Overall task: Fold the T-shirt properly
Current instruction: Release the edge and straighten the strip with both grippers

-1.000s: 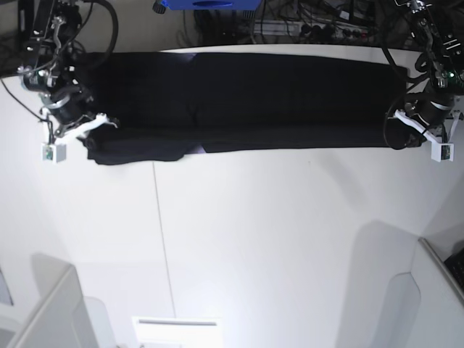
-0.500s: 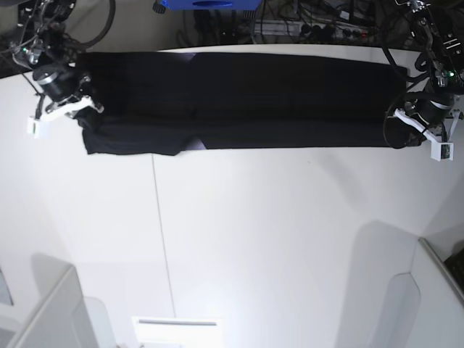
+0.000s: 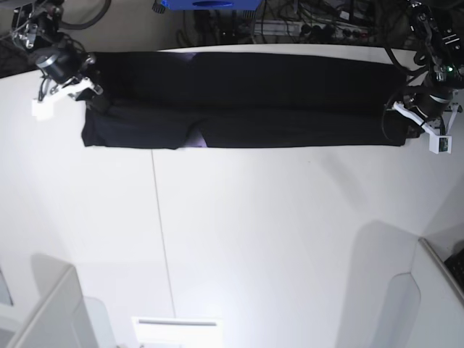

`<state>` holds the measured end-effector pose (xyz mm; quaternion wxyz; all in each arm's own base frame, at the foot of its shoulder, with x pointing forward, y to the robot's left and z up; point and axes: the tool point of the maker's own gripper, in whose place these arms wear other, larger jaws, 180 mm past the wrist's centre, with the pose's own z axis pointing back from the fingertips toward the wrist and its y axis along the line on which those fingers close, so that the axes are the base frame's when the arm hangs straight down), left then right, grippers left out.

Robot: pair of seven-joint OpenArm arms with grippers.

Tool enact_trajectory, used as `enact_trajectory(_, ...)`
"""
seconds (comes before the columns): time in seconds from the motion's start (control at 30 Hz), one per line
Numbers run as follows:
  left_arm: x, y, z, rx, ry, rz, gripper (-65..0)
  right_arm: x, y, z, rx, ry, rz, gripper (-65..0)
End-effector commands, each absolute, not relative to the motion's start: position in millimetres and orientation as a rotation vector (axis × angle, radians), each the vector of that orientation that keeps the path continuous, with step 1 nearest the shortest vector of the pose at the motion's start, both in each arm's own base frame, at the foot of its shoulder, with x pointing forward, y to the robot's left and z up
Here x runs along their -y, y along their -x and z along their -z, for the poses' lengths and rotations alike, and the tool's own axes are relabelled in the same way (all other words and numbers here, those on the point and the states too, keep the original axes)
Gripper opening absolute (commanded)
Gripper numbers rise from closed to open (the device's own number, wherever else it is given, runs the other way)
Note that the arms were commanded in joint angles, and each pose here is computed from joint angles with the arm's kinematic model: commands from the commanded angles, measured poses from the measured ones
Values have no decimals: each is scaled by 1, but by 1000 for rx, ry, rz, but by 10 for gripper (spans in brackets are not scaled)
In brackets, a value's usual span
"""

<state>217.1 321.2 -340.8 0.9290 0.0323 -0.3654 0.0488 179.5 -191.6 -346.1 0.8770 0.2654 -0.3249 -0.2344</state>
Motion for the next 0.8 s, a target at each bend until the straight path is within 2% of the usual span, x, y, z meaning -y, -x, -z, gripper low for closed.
enact_trajectory(0.0, -325, -221, 330, 778, -82, -84, -650, 192, -183, 336, 708, -571, 482, -650)
enact_trajectory(0.23, -324, -205, 338, 738, -87, -76, -650, 192, -169, 343, 670, -559, 490, -650)
enact_trajectory(0.43, -323, -194, 343, 707, -93, -63, -650, 205, -160, 362, 642, -396, 440, -650)
enact_trajectory(0.77, -321, -185, 350, 676, -89, -60, -650, 208, -156, 369, 629, -350, 439, -650)
